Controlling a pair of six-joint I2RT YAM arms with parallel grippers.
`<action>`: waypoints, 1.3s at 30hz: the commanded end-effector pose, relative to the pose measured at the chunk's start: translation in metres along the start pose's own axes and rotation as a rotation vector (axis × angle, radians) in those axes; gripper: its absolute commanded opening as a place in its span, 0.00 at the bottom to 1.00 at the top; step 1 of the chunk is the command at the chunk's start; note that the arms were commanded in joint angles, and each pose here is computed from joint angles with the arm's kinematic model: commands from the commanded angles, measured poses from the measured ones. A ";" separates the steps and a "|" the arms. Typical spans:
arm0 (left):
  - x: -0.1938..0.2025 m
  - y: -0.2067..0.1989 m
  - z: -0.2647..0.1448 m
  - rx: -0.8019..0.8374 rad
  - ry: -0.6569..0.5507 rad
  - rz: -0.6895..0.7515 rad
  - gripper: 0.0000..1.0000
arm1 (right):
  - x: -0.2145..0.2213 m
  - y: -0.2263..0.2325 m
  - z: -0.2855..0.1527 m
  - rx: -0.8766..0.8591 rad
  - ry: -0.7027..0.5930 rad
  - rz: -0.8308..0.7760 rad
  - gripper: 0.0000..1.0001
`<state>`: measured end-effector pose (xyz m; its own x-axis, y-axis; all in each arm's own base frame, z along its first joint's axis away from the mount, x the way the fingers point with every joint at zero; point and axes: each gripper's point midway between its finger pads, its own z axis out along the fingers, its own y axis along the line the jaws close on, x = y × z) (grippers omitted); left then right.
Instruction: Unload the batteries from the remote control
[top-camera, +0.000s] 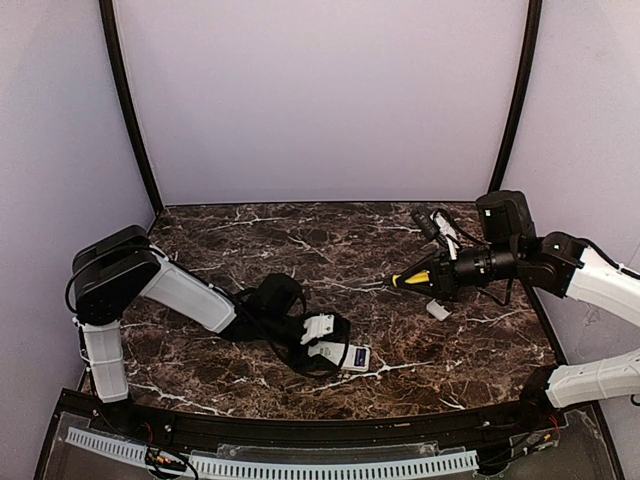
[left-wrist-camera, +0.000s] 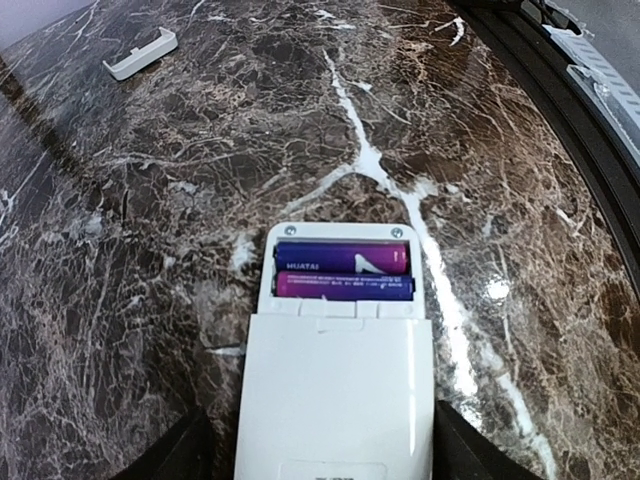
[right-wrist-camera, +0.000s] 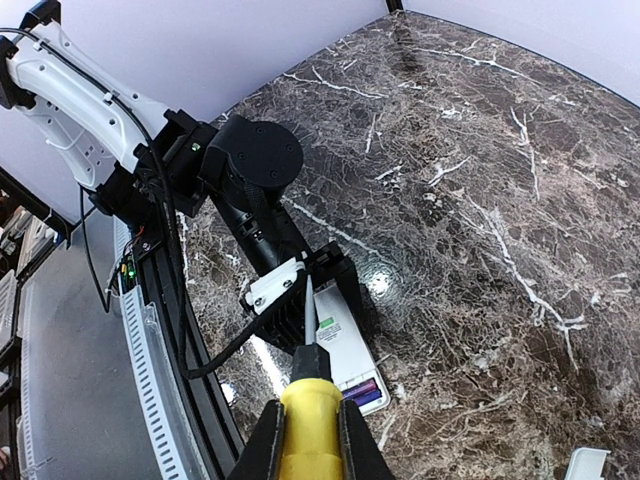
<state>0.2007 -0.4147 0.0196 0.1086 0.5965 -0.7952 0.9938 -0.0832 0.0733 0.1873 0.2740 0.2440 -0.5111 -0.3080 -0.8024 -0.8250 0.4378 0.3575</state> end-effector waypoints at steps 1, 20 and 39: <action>0.047 -0.021 0.006 0.055 0.144 -0.039 0.63 | -0.016 0.000 -0.004 0.005 -0.052 -0.012 0.00; -0.006 0.008 -0.025 -0.070 0.109 0.003 0.00 | -0.036 -0.008 -0.019 0.101 -0.096 -0.052 0.00; -0.084 0.092 -0.145 -0.642 0.141 0.005 0.00 | -0.078 -0.036 -0.048 0.326 -0.253 -0.117 0.00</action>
<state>0.2645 -0.3748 0.1233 0.0927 0.7260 -0.6814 0.8997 0.2321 0.3696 0.2360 0.2483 0.2842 -0.4024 -0.2338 -0.8851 -0.7481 0.6412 0.1708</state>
